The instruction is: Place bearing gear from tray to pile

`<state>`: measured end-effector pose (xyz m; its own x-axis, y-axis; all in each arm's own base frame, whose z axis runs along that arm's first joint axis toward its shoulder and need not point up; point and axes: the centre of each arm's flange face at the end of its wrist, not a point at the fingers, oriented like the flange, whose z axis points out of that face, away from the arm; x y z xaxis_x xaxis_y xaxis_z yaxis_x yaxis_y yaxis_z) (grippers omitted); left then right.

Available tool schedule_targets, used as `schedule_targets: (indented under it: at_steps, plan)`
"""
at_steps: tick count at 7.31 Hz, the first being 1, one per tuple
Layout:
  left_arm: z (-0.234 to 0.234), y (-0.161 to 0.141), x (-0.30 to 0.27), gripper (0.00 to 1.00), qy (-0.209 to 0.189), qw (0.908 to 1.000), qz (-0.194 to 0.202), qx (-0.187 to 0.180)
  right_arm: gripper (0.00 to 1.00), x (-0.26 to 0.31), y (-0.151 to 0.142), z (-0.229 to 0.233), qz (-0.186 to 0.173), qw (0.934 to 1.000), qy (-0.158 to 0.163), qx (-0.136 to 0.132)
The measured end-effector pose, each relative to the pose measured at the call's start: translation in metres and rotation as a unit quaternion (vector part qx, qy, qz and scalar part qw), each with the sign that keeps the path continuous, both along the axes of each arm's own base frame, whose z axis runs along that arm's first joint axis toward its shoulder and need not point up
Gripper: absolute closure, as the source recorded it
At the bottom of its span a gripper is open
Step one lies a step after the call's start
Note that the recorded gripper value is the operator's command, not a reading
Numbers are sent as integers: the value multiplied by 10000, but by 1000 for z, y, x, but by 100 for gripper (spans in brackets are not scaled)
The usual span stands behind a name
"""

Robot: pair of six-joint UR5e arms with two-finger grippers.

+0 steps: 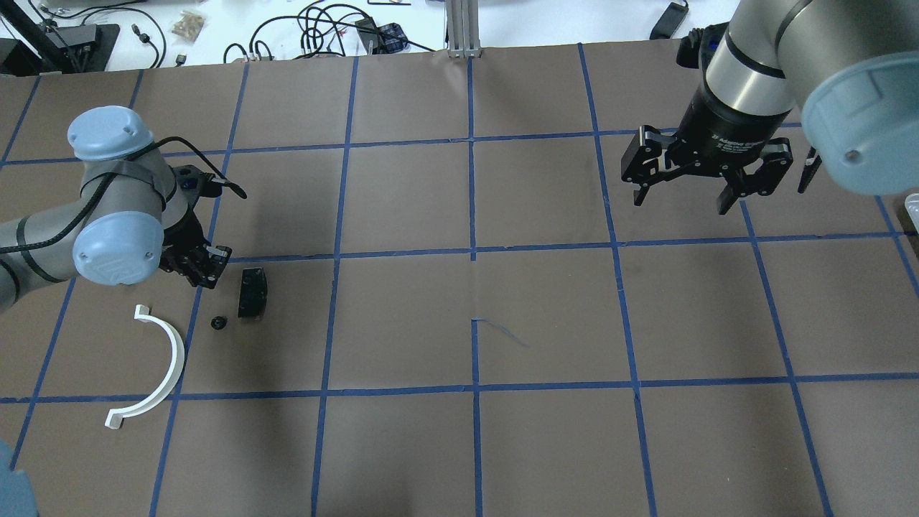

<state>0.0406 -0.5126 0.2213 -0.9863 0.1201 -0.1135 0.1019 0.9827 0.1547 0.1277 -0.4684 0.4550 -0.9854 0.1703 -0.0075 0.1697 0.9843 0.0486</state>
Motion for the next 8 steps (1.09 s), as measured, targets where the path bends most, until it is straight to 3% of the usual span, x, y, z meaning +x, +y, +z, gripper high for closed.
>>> schedule_targets:
  at_steps: [2, 4, 6, 8]
  plan:
    - [-9, 0, -1, 100, 284, 9995, 27, -98, 0, 0, -1, -1, 13, 10000, 16, -15]
    - [-14, 1, 1, 8, 372, 9993, 33, -77, 0, -1, -2, 0, 34, 10000, 27, -51]
    - [-14, 2, 2, 0, 378, 9993, -21, -58, 0, -2, -2, 0, 44, 10000, 32, -51]
    - [-15, 3, 1, 0, 379, 9993, -29, -61, 0, -2, -1, -1, 43, 10000, 28, -46]
